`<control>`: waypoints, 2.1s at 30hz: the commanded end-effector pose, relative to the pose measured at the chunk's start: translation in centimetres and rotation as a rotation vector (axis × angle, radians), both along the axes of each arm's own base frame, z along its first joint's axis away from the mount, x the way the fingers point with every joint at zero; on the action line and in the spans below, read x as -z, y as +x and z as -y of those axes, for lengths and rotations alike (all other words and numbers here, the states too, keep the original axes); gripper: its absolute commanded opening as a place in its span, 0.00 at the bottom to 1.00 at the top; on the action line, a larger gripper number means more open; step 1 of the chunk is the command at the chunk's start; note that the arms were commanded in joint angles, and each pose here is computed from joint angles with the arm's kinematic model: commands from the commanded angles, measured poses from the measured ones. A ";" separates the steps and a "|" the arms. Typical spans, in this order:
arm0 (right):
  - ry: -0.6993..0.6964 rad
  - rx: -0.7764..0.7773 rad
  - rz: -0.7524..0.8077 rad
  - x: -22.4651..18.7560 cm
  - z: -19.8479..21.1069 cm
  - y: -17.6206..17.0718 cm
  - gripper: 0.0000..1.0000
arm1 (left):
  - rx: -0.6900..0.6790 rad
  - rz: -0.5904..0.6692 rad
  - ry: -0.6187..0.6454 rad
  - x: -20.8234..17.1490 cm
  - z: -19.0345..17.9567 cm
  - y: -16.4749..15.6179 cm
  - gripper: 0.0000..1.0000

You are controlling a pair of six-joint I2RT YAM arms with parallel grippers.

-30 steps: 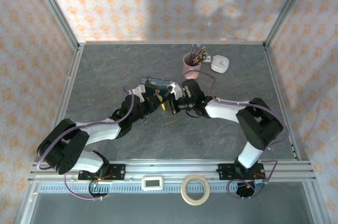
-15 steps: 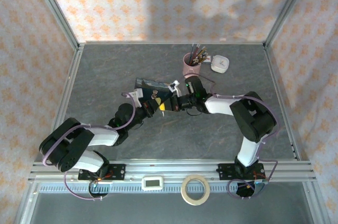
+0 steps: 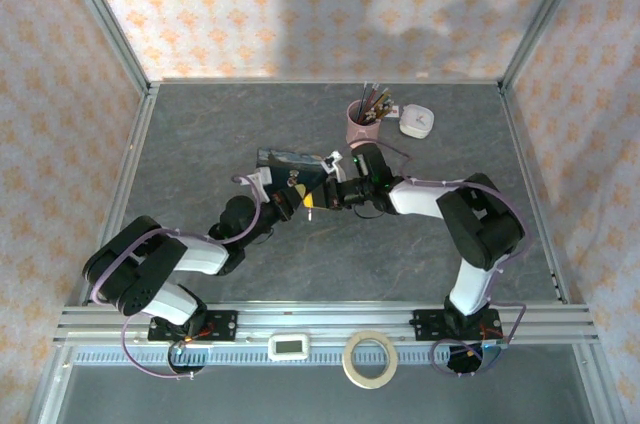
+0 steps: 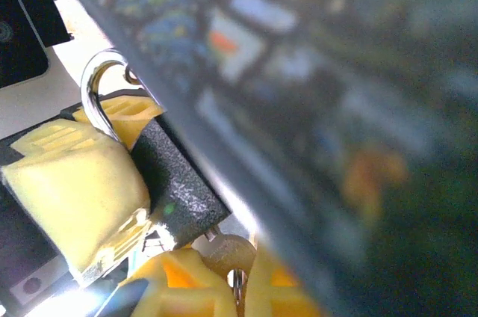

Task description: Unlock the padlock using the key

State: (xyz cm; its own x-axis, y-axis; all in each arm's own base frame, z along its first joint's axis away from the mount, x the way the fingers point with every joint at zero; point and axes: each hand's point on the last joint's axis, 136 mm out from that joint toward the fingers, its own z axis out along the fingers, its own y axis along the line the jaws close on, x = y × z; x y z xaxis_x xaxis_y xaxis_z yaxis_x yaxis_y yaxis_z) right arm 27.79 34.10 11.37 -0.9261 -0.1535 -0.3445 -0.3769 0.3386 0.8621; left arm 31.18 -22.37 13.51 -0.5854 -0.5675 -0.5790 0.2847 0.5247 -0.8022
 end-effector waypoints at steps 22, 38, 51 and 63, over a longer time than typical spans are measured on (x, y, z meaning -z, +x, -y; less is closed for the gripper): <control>-0.304 0.217 0.517 -5.1 3.9 4.2 0.48 | -0.022 -0.242 0.047 1.2 1.5 1.7 0.00; -0.422 0.026 0.586 0.0 1.3 0.9 0.43 | 0.000 -0.321 -0.016 0.7 1.7 2.2 0.00; -0.453 0.038 0.611 0.6 2.9 -0.4 0.42 | 0.007 -0.382 -0.076 0.6 1.4 2.5 0.00; -0.428 0.040 0.644 0.5 0.9 0.7 0.43 | 0.007 -0.393 -0.086 0.5 1.3 2.1 0.00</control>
State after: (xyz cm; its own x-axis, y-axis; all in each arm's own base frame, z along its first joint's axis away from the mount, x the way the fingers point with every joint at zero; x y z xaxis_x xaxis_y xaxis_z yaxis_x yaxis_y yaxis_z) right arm 26.98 32.28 9.67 -0.6106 -0.3862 -0.6914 -0.7306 0.6117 0.3035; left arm 32.83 -23.07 10.59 -0.7616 -0.5981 -0.2495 -0.1047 0.4936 -0.8634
